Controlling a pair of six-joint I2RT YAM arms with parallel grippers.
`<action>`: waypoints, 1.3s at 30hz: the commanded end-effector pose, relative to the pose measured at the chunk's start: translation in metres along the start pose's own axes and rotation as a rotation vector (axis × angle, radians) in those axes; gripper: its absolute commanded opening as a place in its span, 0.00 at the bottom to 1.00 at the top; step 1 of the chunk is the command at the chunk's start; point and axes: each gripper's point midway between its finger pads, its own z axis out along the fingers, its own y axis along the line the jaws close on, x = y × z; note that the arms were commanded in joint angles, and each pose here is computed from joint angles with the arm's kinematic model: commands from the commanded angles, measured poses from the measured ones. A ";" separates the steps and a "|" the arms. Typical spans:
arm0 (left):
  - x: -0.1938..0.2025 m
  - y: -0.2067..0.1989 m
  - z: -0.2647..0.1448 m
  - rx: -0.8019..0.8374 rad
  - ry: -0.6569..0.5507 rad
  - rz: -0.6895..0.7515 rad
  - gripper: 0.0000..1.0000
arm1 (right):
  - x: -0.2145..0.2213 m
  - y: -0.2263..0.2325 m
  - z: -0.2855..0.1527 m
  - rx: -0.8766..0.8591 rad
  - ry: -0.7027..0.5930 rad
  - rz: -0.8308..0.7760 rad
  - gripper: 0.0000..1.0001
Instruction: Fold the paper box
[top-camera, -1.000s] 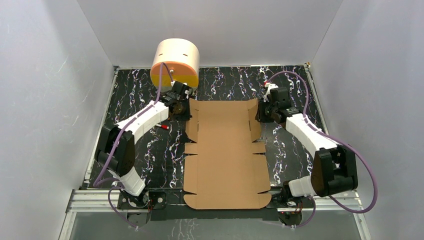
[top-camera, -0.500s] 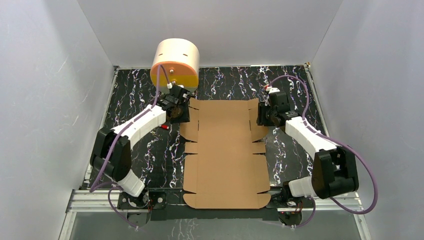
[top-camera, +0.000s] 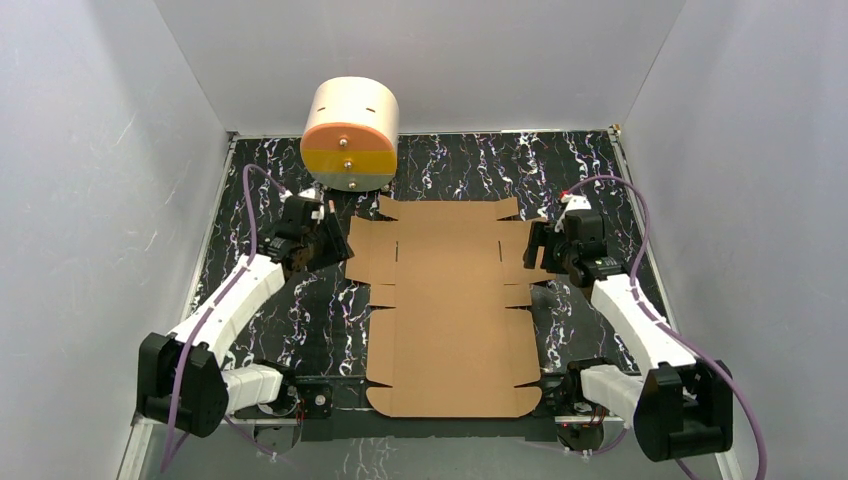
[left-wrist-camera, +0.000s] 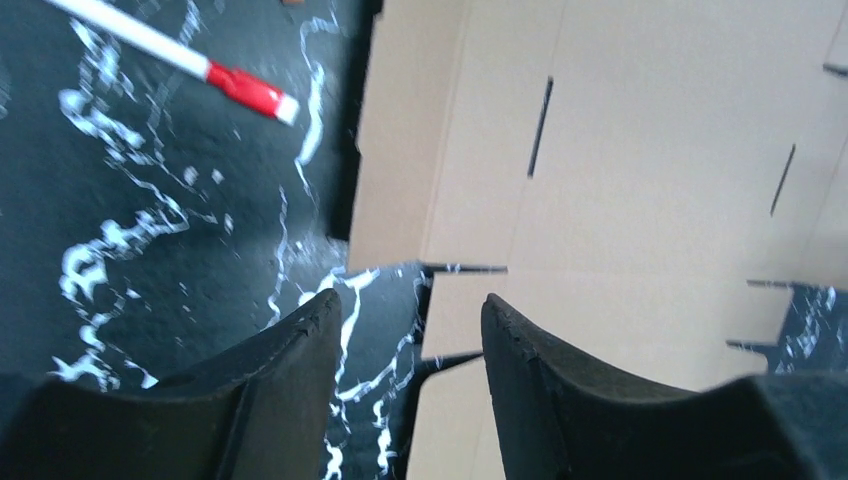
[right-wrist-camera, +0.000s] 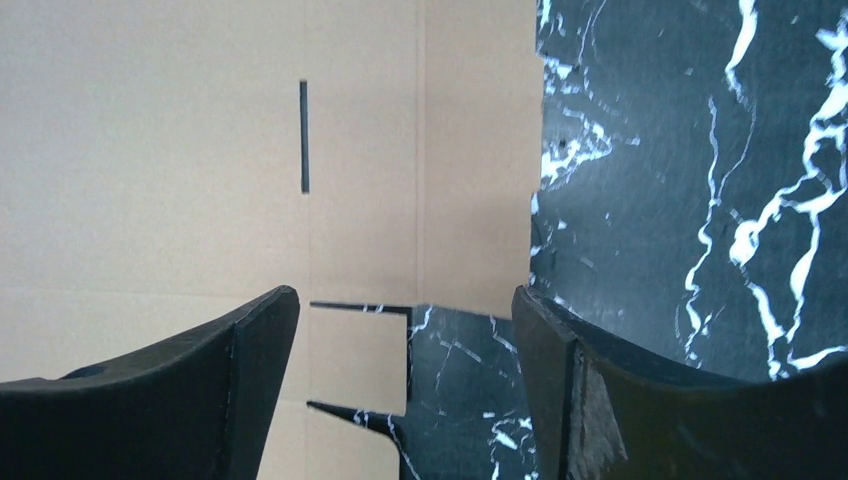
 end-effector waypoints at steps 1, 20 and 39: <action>0.037 -0.017 -0.006 0.146 0.109 -0.067 0.52 | 0.005 0.005 -0.011 -0.037 -0.036 0.041 0.89; 0.099 -0.027 0.026 0.235 0.233 -0.162 0.55 | 0.074 0.030 0.001 -0.213 0.100 0.194 0.84; 0.115 -0.054 0.034 0.301 0.308 -0.135 0.47 | 0.079 0.049 -0.003 -0.338 0.147 0.171 0.68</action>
